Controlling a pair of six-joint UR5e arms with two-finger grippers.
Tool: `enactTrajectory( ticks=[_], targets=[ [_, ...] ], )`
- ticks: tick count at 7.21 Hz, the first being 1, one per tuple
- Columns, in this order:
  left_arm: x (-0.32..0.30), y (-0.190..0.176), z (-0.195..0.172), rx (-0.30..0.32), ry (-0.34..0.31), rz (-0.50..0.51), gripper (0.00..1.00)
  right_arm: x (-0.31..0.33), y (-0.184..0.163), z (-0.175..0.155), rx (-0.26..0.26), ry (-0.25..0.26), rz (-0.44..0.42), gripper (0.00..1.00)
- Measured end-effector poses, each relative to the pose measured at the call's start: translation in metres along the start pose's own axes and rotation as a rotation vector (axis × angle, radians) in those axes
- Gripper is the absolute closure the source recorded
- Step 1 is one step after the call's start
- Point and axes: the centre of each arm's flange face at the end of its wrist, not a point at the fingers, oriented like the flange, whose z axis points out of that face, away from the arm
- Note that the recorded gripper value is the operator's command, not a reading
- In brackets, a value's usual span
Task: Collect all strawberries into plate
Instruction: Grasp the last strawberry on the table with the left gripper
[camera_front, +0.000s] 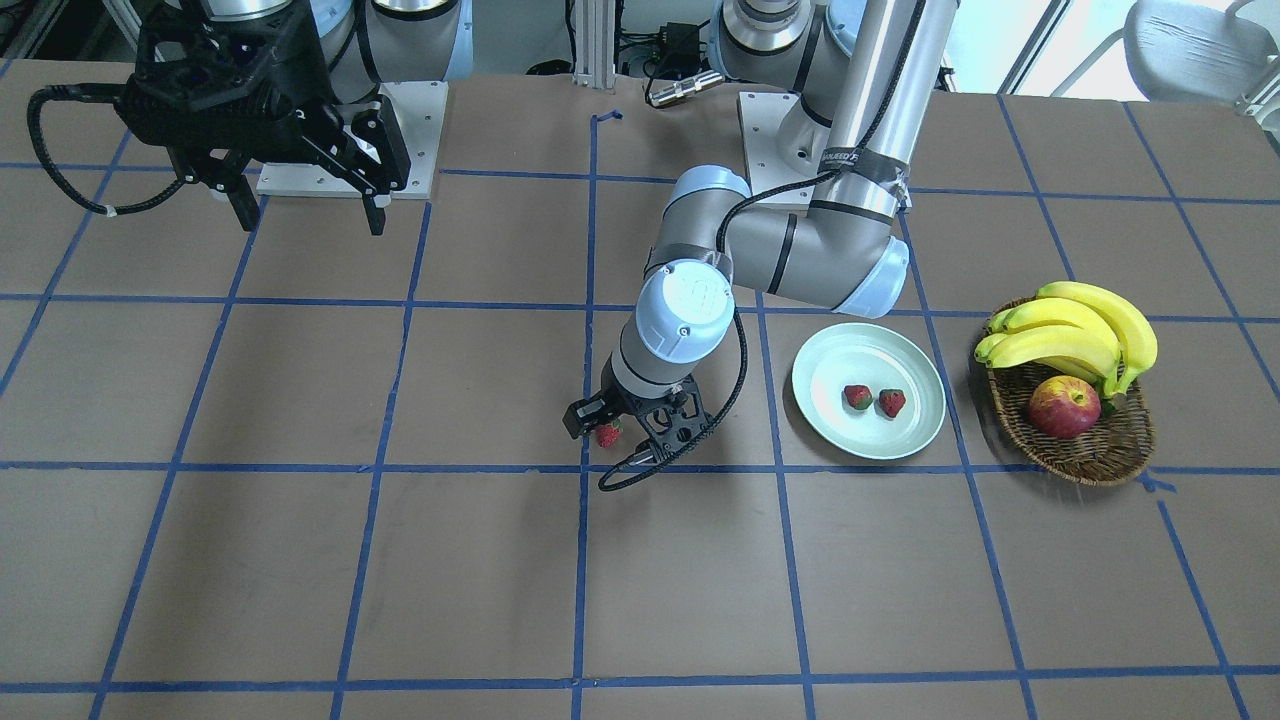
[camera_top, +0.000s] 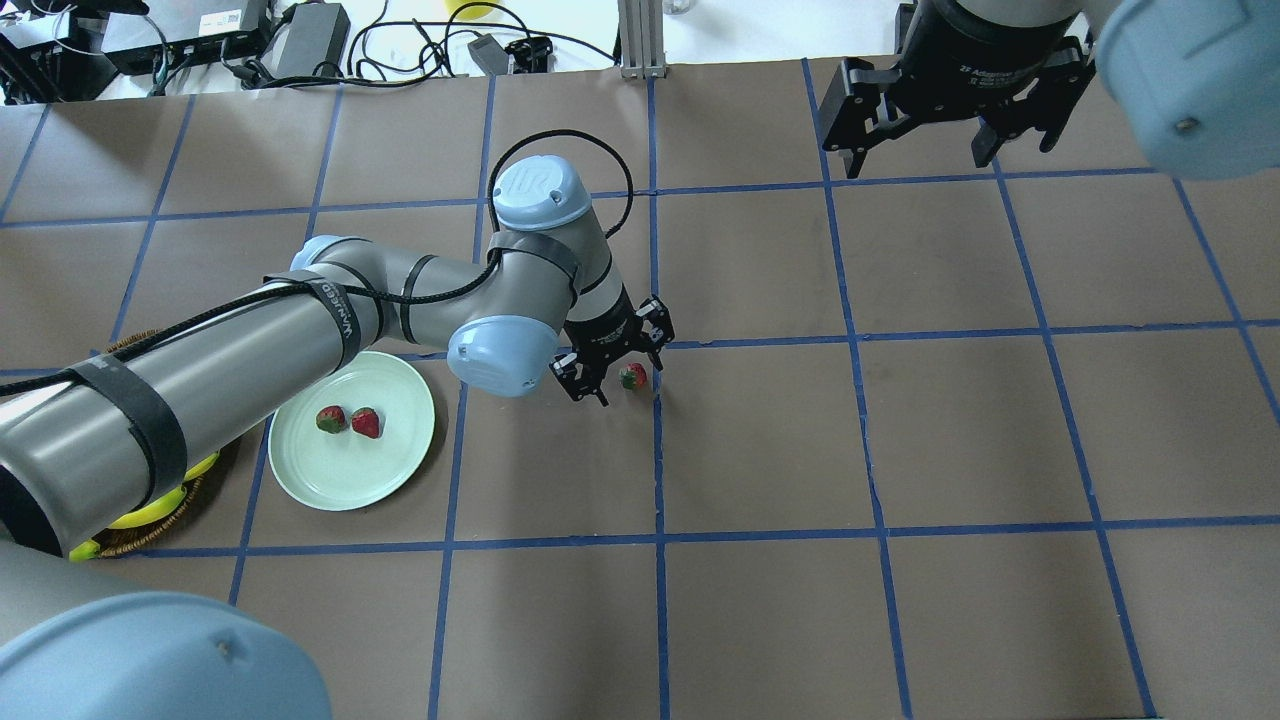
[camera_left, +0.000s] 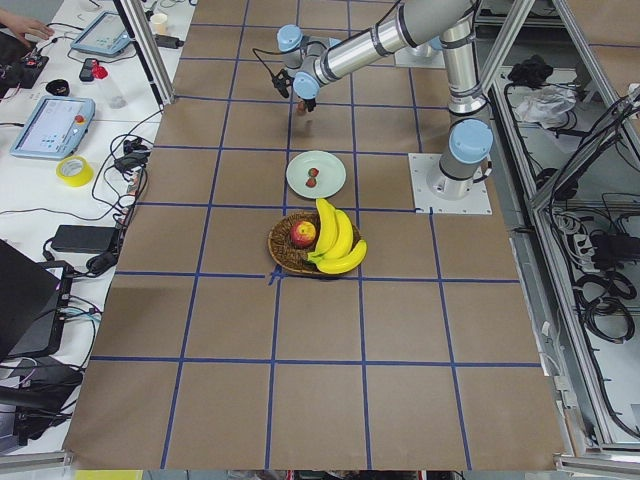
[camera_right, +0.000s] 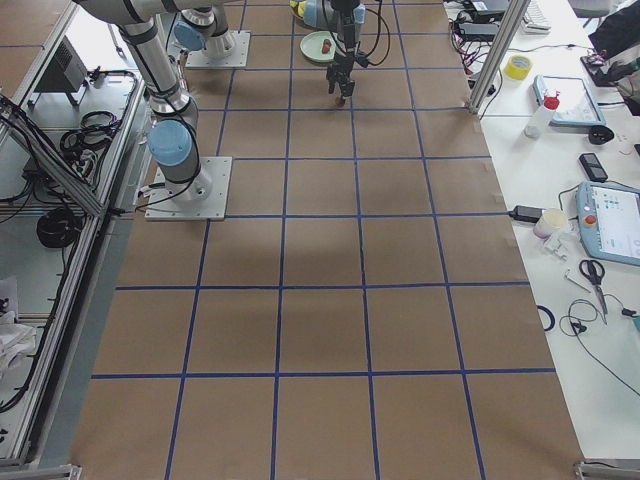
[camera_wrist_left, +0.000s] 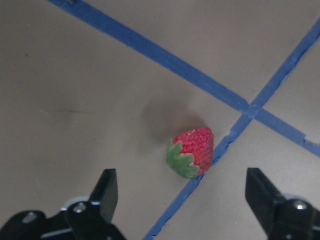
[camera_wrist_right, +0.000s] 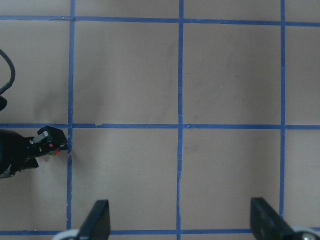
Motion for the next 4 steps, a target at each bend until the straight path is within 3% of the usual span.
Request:
enactTrajectory(
  ticks=[4],
  targets=[
    [0.002,-0.003,-0.013,0.03,0.006,0.052,1.0,0.0,0.0,-0.001,0.001,0.0,0.0,0.0]
  ],
)
